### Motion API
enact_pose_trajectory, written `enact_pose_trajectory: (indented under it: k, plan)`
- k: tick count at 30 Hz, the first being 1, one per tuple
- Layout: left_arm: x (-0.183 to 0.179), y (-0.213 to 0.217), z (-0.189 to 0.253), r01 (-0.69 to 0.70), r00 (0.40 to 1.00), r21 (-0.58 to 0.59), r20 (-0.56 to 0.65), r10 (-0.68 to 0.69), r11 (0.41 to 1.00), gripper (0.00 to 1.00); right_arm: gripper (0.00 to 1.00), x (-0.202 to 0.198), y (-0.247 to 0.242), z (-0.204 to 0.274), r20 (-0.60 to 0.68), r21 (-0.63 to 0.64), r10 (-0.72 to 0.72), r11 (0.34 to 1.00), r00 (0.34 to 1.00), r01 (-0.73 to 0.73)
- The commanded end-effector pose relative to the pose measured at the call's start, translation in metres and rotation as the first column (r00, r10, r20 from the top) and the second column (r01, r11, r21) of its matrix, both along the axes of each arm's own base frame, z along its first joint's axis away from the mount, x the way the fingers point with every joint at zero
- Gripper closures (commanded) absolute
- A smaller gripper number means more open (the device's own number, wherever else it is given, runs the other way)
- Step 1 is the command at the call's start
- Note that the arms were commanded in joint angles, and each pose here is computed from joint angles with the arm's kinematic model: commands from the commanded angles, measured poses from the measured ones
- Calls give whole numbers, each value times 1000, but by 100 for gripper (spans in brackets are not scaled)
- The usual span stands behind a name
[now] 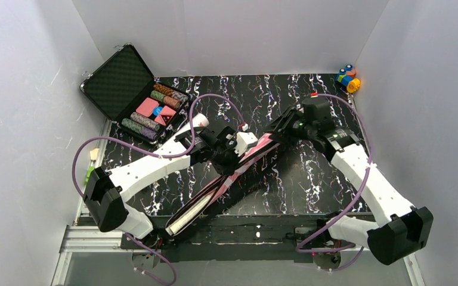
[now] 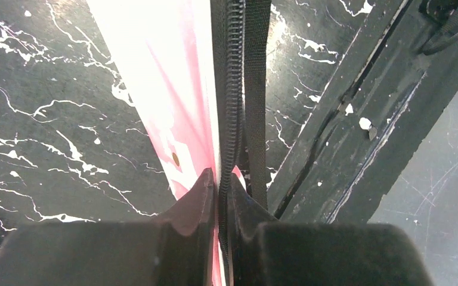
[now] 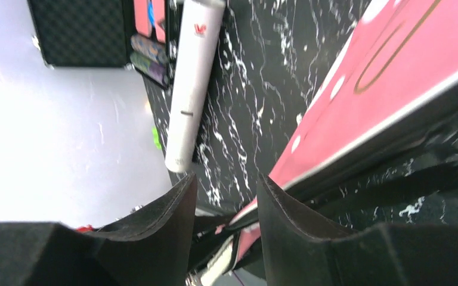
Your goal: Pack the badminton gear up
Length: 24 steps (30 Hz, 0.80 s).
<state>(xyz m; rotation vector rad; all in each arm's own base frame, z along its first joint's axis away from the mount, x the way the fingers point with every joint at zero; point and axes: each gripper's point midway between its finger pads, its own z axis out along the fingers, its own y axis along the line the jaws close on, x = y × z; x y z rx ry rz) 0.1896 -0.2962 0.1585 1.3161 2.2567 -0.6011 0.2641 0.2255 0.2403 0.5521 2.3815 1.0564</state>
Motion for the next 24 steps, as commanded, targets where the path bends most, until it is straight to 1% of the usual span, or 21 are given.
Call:
enact_pose_trajectory:
  k: [1, 8, 16, 21, 24]
  plan:
    - [-5, -6, 38, 48, 998, -97, 49, -43, 994, 100, 49, 16, -14, 25, 66, 42, -16, 999, 998, 13]
    - [1, -6, 36, 33, 997, -88, 67, -27, 996, 100, 44, 12, -29, 18, 50, 35, -49, 998, 998, 47]
    - [17, -3, 32, -22, 993, -53, 114, 28, 998, 100, 37, -9, -50, 6, 43, 6, -97, 995, 994, 97]
    - [17, -6, 36, -16, 993, -63, 112, 23, 998, 100, 34, -7, -58, -7, 41, -14, -136, 990, 990, 137]
    - [17, -5, 37, -17, 993, -63, 114, 24, 998, 100, 34, -5, -59, -4, 48, -12, -136, 991, 990, 136]
